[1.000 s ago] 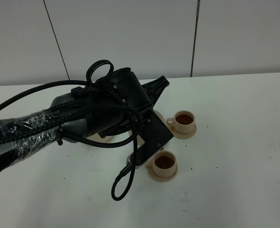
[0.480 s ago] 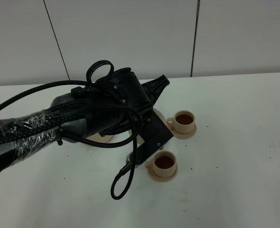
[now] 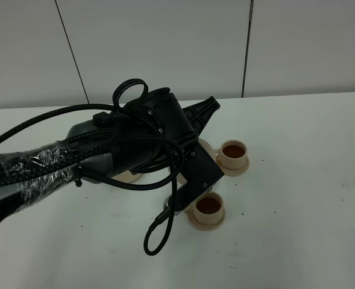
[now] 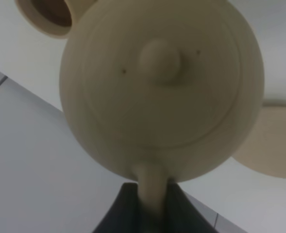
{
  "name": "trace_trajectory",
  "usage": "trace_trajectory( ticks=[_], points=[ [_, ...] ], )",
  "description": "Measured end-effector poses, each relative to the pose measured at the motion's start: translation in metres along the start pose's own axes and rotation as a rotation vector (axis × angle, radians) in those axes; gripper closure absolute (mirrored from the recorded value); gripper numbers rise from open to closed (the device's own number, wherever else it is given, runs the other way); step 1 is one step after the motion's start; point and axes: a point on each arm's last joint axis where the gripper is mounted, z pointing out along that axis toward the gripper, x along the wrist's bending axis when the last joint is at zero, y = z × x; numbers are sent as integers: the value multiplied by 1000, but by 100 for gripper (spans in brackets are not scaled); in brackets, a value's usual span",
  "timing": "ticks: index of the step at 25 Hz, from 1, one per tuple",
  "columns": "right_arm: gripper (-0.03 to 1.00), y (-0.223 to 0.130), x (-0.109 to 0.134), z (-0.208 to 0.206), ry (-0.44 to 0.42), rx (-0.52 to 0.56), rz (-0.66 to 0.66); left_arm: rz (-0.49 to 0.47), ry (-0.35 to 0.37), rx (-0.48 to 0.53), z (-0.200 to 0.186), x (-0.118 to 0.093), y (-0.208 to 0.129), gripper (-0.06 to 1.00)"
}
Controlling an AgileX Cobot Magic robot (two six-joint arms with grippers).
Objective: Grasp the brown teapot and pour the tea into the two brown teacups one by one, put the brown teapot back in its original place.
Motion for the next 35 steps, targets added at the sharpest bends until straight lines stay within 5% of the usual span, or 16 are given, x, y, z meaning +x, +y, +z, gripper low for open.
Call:
trace_trajectory(
  ticks=[35],
  points=[
    [64, 0, 0, 0, 0, 0, 0, -13, -4, -13, 0, 0, 1, 78]
  ],
)
